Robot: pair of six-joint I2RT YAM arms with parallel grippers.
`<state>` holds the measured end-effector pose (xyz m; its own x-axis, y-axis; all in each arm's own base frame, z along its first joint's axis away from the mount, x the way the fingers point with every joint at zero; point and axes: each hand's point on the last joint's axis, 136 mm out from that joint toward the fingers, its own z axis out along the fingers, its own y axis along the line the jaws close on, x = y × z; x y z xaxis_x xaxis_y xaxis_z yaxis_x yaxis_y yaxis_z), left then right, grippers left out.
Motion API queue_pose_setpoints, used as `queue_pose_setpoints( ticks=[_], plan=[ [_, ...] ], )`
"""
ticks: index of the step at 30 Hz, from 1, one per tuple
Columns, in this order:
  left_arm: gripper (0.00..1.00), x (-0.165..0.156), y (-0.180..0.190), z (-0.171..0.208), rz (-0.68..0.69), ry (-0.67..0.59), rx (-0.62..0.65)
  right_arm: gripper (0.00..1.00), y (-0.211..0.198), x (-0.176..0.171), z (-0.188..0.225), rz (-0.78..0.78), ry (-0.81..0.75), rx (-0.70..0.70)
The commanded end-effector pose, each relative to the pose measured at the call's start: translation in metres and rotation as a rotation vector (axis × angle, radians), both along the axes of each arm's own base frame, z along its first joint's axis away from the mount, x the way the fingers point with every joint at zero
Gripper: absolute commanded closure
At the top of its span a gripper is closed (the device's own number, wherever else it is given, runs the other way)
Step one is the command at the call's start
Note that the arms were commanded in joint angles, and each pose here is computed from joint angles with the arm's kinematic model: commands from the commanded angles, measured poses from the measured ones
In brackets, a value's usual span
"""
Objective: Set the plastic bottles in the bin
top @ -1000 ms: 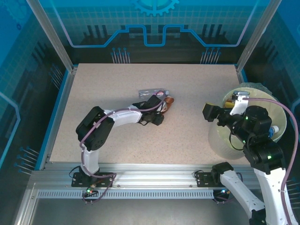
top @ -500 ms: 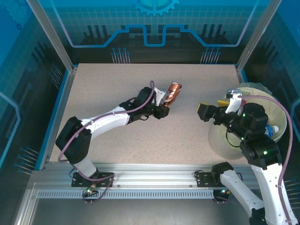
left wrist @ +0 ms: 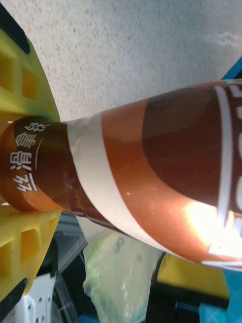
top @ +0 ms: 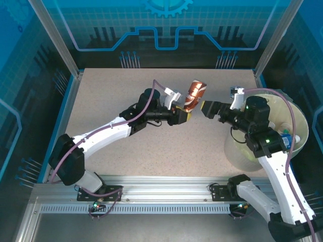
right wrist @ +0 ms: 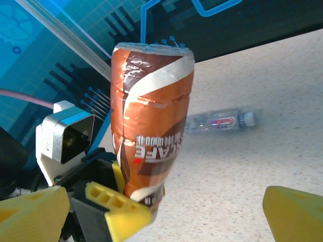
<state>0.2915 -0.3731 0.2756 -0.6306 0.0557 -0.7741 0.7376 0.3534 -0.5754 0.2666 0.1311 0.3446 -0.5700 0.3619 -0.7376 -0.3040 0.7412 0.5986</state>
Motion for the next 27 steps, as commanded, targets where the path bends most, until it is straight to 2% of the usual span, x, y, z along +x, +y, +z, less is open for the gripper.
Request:
queue_pose_setpoints(
  ticks=[1,11,16,27],
  plan=[
    [0.7,-0.027,-0.009,0.029,-0.118,-0.023,-0.102,0.0,0.016,0.005,0.024,0.05,-0.054,0.088],
    [0.7,-0.053,-0.023,0.039,-0.257,-0.048,-0.146,0.0,0.018,0.019,0.036,0.032,-0.093,0.08],
    [0.7,-0.059,-0.025,0.037,-0.287,-0.047,-0.141,0.02,0.027,0.017,0.035,0.088,-0.088,0.064],
    [0.7,-0.063,-0.029,0.033,-0.311,-0.041,-0.12,0.29,0.032,0.016,0.03,0.099,-0.071,0.011]
  ],
)
